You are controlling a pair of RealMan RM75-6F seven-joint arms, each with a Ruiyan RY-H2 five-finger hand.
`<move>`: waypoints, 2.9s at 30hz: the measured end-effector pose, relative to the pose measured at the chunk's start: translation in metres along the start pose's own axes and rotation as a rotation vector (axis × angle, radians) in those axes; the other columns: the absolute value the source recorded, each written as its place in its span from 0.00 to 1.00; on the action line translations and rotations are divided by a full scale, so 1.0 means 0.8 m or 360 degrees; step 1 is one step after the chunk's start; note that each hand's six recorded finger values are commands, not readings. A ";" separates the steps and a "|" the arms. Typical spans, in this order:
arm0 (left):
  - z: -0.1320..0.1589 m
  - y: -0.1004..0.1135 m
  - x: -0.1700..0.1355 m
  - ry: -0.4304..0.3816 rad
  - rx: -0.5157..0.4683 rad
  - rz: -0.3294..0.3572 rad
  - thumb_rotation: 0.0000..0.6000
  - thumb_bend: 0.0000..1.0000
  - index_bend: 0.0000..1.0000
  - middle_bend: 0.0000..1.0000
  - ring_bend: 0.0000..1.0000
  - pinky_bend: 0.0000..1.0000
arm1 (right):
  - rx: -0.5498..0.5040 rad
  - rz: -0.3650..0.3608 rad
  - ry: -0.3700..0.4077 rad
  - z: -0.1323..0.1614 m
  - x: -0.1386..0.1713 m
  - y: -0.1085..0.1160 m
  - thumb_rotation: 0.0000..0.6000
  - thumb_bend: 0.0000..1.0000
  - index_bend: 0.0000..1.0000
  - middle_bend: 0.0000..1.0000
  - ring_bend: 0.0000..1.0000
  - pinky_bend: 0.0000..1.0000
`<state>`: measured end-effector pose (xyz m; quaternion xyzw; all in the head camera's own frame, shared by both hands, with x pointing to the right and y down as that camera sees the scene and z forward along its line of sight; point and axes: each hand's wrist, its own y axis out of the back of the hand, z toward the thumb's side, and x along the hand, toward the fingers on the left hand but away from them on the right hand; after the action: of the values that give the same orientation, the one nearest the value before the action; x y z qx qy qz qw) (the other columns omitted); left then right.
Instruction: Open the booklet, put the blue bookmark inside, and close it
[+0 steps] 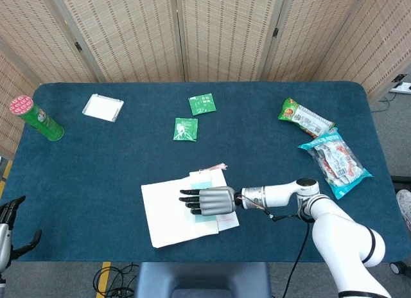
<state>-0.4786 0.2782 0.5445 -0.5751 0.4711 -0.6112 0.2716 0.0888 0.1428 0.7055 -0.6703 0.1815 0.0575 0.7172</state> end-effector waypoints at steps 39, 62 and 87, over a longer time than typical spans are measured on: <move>-0.013 -0.005 -0.006 0.0044 0.0000 -0.0013 1.00 0.34 0.14 0.17 0.14 0.23 | 0.0107 0.0015 0.0097 0.000 -0.031 -0.008 1.00 0.21 0.30 0.08 0.00 0.00; -0.017 -0.003 -0.006 0.0059 0.0003 -0.0004 1.00 0.34 0.14 0.17 0.14 0.23 | 0.0085 -0.0087 0.0037 -0.011 -0.035 0.010 1.00 0.26 0.14 0.03 0.00 0.00; -0.002 0.000 -0.004 0.0006 -0.0010 0.0005 1.00 0.34 0.14 0.17 0.14 0.23 | -0.0514 -0.0054 -0.0075 0.048 0.019 0.030 1.00 0.79 0.34 0.11 0.00 0.00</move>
<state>-0.4795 0.2815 0.5428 -0.5741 0.4744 -0.6103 0.2699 0.1021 0.1803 0.6793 -0.7783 0.1417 0.0895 0.6051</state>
